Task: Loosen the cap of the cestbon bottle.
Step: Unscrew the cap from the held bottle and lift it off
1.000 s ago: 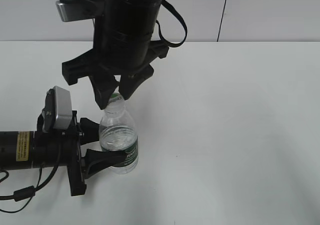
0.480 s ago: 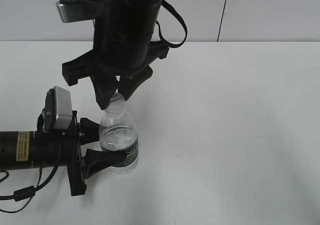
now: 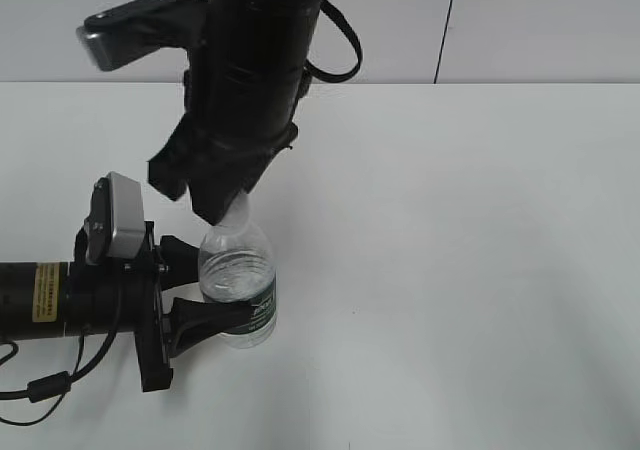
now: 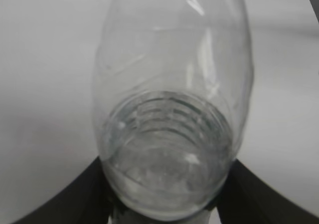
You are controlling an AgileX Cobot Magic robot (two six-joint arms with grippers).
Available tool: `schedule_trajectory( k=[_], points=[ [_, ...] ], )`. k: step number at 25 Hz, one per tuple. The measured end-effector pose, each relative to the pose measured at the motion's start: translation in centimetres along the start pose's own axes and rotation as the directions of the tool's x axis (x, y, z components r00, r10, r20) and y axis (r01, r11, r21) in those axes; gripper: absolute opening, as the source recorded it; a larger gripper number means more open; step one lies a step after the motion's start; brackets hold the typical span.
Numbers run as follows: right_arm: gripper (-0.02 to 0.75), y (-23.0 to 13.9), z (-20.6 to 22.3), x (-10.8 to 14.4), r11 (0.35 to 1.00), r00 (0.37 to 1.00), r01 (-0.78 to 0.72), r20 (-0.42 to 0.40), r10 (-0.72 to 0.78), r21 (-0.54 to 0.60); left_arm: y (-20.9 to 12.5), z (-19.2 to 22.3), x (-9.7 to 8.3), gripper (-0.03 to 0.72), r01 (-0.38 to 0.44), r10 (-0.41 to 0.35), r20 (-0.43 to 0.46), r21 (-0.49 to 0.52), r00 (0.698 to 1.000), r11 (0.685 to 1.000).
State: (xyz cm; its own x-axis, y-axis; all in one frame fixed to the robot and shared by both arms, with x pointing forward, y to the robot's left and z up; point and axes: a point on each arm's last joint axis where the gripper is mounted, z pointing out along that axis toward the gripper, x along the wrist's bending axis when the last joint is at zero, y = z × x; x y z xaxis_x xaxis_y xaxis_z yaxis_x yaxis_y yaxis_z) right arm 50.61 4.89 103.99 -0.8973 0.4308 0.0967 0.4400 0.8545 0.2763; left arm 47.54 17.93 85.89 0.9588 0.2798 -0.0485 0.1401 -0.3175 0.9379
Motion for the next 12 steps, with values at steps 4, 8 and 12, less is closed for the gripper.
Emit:
schedule_trajectory(
  k=[4, 8, 12],
  points=[
    [0.305, 0.0, 0.0, 0.0, 0.948, 0.948, 0.318, 0.0, -0.318, 0.0, -0.01, 0.0, 0.0, 0.363, 0.0, 0.0, 0.0, 0.001, 1.0, 1.0],
    [0.305, 0.02, -0.03, 0.0, 0.827, 0.827, 0.563, 0.001, -0.563, -0.001, -0.01, 0.0, 0.0, 0.363, 0.0, 0.0, 0.0, 0.001, 1.0, 1.0],
    [0.302, 0.02, -0.11, 0.08, 0.692, 0.692, 0.722, 0.006, -0.722, 0.006, -0.01, 0.0, 0.0, 0.363, 0.0, 0.0, 0.0, 0.001, 1.0, 1.0]
  ],
)
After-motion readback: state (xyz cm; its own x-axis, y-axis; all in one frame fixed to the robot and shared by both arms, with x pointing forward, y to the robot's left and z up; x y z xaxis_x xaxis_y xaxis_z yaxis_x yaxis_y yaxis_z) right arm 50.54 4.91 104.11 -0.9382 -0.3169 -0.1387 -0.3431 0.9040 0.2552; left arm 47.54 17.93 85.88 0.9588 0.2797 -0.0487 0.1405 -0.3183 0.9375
